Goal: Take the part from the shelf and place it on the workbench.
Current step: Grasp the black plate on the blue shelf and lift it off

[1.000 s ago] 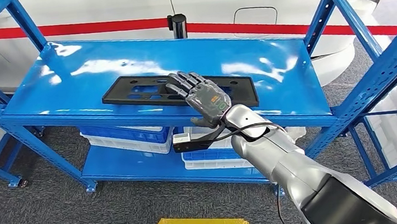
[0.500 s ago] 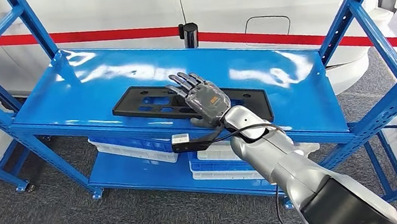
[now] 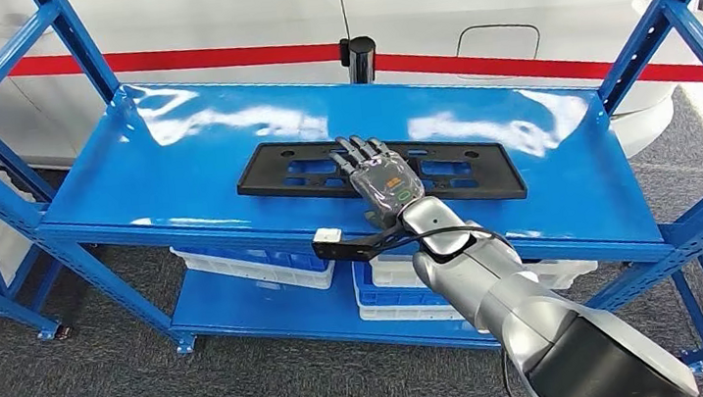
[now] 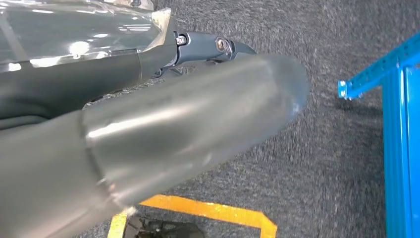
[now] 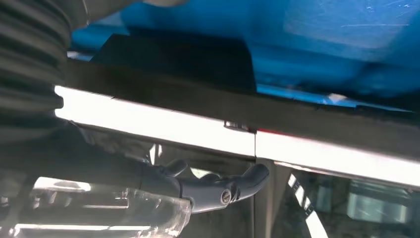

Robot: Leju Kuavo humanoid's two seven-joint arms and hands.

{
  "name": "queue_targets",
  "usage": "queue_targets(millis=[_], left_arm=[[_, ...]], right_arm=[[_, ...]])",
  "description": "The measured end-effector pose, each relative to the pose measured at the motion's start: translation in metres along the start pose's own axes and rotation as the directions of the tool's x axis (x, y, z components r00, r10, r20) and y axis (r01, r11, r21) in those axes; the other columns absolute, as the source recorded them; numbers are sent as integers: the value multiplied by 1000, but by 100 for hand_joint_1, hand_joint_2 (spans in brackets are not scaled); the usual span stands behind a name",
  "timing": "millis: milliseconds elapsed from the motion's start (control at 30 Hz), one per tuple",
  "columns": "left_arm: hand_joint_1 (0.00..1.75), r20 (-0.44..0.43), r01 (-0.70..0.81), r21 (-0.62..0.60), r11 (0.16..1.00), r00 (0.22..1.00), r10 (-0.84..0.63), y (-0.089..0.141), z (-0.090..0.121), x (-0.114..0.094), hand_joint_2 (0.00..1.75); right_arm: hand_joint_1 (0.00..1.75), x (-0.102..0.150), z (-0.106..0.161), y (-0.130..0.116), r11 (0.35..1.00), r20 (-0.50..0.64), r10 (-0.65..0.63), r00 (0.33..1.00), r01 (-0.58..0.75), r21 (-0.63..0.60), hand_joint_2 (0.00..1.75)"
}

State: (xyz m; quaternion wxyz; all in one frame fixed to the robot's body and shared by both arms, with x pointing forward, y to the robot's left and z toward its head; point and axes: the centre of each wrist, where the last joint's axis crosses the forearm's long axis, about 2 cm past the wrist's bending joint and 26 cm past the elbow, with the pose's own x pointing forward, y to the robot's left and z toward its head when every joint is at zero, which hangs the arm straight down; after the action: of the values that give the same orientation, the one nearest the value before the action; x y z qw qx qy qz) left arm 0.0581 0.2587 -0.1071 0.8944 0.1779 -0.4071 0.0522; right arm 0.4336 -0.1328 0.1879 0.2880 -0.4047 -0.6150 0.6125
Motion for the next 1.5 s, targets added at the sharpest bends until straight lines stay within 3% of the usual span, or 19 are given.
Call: queue_targets(millis=[300, 433, 467, 767, 1067, 1267, 1500], left_arm=[[0, 0, -7, 1, 1000, 1000, 7, 1, 0, 0, 0], [0, 2, -1, 4, 1000, 1000, 1, 1, 0, 0, 0], [0, 3, 3, 6, 1000, 1000, -3, 1, 0, 0, 0], [0, 8, 18, 9, 1000, 1000, -18, 0, 0, 0, 0], [0, 14, 26, -5, 1000, 1000, -26, -1, 0, 0, 0], [0, 12, 30, 13, 999, 999, -30, -3, 1, 0, 0], [0, 3, 15, 39, 999, 1000, -16, -2, 1, 0, 0]], right_arm=[[4, -2, 2, 4, 1000, -44, 6, 999, -6, 8, 175], [162, -3, 3, 6, 1000, -80, -4, 997, 4, -1, 175], [170, -4, 4, 6, 1000, -93, -9, 996, 9, -7, 175], [170, -28, 11, 9, 998, -230, -49, 972, 38, -51, 175], [170, -45, 16, 11, 998, -253, -56, 966, 43, -55, 175], [174, -46, 15, 9, 990, -141, -106, 984, 91, -108, 175], [175, -35, -7, -30, 909, 202, -289, 936, 334, -248, 175]])
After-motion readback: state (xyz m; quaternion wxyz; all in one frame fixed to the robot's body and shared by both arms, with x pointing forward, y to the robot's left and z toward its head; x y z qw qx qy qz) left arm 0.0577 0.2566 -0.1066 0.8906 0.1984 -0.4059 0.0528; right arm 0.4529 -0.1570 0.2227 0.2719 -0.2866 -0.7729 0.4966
